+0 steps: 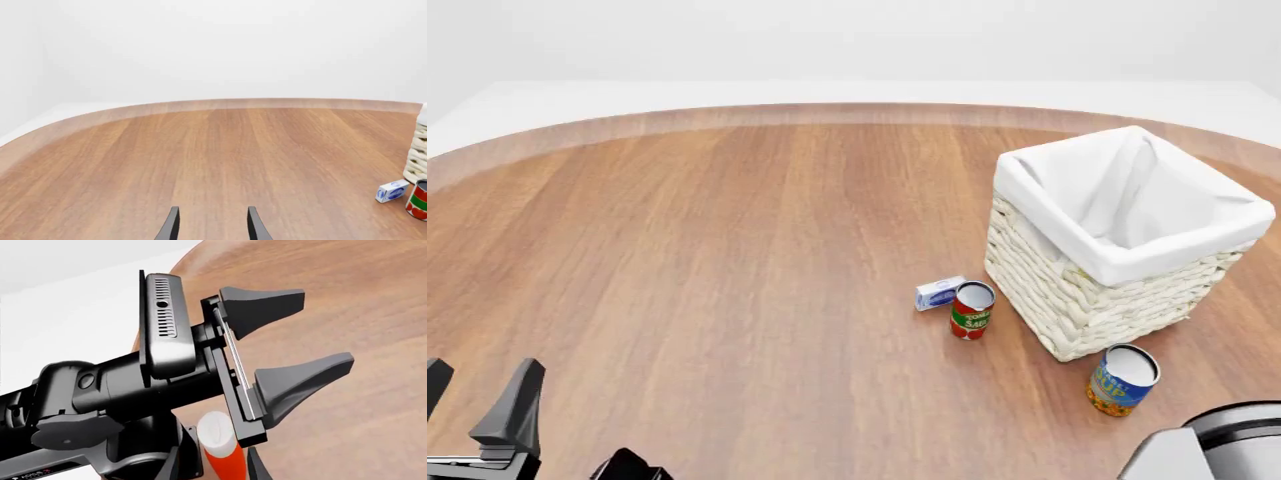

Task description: Pick up the ketchup, and put it in the basket.

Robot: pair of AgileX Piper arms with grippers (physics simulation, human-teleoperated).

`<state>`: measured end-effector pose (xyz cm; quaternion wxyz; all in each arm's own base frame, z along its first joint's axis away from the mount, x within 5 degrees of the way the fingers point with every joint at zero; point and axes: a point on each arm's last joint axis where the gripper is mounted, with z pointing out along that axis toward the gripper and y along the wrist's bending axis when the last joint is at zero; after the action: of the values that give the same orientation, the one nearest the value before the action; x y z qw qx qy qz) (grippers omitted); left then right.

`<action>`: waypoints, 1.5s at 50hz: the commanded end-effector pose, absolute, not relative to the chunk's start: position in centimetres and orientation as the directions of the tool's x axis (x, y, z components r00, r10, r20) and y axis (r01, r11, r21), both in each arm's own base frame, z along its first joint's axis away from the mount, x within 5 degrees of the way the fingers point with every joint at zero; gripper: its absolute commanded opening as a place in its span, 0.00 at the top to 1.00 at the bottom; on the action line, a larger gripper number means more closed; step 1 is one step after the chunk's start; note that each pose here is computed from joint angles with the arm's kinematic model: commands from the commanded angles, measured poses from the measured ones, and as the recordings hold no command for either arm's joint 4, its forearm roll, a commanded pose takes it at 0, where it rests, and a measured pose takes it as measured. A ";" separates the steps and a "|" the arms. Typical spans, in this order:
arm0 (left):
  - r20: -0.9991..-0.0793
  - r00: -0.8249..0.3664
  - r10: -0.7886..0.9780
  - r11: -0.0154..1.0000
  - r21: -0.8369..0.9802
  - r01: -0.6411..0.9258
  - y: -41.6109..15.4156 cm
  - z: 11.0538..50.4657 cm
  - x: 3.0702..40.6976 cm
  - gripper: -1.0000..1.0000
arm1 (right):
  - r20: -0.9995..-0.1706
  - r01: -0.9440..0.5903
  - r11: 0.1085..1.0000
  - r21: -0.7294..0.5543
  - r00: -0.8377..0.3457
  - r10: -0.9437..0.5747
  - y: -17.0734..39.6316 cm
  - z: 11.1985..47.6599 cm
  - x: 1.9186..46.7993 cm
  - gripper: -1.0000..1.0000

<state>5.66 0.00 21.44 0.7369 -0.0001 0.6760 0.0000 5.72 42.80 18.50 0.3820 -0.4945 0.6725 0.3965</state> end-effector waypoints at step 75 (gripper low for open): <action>-0.996 0.086 0.000 1.000 0.000 0.000 0.0 21.4 5.7 0.00 | -0.891 -0.957 0.229 0.178 -0.255 -0.376 44.7 15.9 6.8 0.00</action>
<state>5.66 0.00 21.44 0.7369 0.0000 0.6760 0.0000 6.72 44.62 16.23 0.3735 -0.4835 0.6881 0.3915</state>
